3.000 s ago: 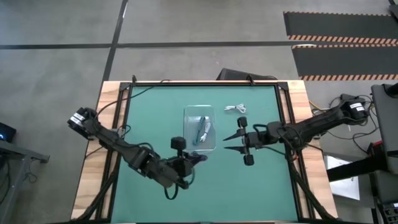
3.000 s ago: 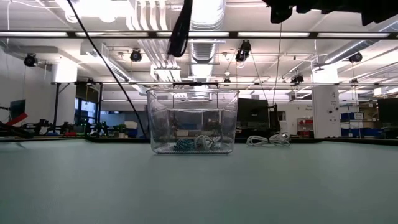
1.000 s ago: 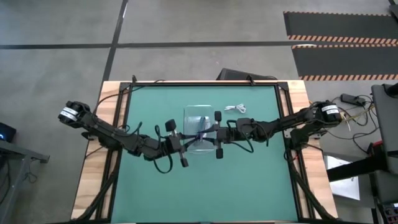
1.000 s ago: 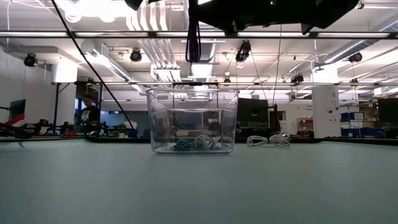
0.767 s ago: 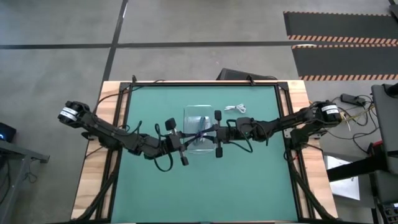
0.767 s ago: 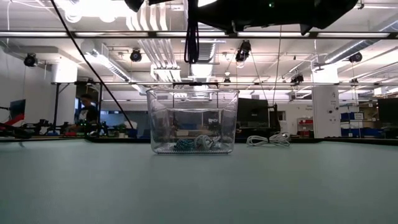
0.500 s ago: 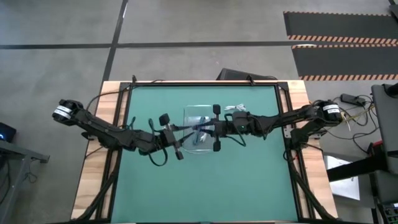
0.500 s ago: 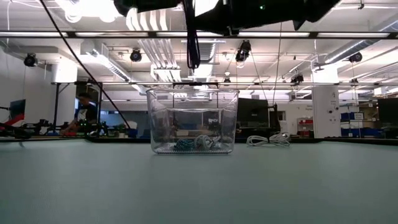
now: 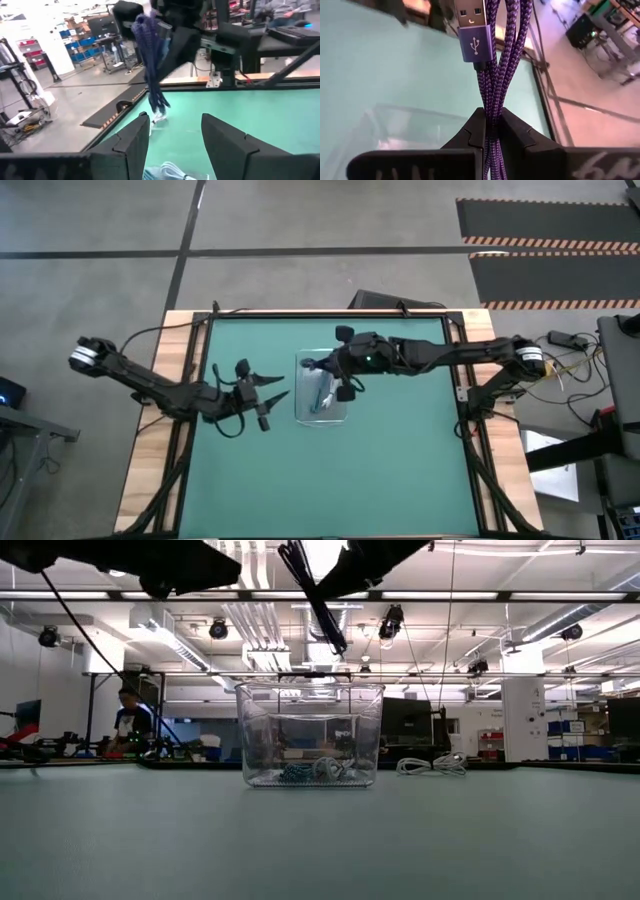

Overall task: Pick and place USB-C Cables
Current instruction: Put the purple charger cable into the transparent bin

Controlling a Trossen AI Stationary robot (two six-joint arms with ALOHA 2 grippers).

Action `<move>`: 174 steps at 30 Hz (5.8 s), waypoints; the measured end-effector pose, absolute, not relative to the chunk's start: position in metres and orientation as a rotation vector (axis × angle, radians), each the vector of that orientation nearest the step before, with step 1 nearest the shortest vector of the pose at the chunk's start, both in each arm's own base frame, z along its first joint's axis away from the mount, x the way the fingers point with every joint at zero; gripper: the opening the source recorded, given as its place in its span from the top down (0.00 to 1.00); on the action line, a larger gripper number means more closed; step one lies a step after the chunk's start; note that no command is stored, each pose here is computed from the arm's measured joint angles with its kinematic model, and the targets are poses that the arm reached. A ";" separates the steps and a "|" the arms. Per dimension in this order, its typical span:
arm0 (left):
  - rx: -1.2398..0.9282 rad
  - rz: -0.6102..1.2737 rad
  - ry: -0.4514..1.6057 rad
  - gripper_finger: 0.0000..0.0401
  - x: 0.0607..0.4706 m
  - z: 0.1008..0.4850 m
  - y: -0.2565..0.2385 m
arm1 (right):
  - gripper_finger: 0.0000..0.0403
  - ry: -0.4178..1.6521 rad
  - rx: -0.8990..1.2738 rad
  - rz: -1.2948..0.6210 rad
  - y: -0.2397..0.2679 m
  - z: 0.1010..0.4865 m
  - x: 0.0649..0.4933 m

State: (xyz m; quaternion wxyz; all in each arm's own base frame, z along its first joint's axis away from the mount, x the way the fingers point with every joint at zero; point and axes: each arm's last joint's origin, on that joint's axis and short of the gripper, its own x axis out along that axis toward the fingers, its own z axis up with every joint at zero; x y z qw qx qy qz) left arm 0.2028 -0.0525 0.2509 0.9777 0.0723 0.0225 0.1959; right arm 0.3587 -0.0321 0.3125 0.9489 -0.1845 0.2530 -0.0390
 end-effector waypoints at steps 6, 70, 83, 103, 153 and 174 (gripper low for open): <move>0.128 0.378 0.053 0.59 0.190 0.238 -0.051 | 0.95 0.630 -0.449 -0.136 -0.037 0.327 0.353; 0.127 0.404 0.049 0.59 0.183 0.234 -0.047 | 0.95 0.843 -1.501 0.893 -0.057 0.237 0.422; 0.128 0.404 0.051 0.59 0.183 0.233 -0.047 | 0.95 0.865 -1.490 0.905 -0.059 0.214 0.433; 0.127 0.406 0.049 0.59 0.183 0.234 -0.047 | 0.95 0.859 -1.491 0.891 -0.062 0.211 0.435; 0.127 0.406 0.049 0.59 0.183 0.234 -0.047 | 0.95 0.792 -1.400 0.797 -0.061 0.201 0.439; 0.127 0.407 0.049 0.59 0.183 0.234 -0.047 | 0.88 0.796 -1.401 0.805 -0.061 0.199 0.438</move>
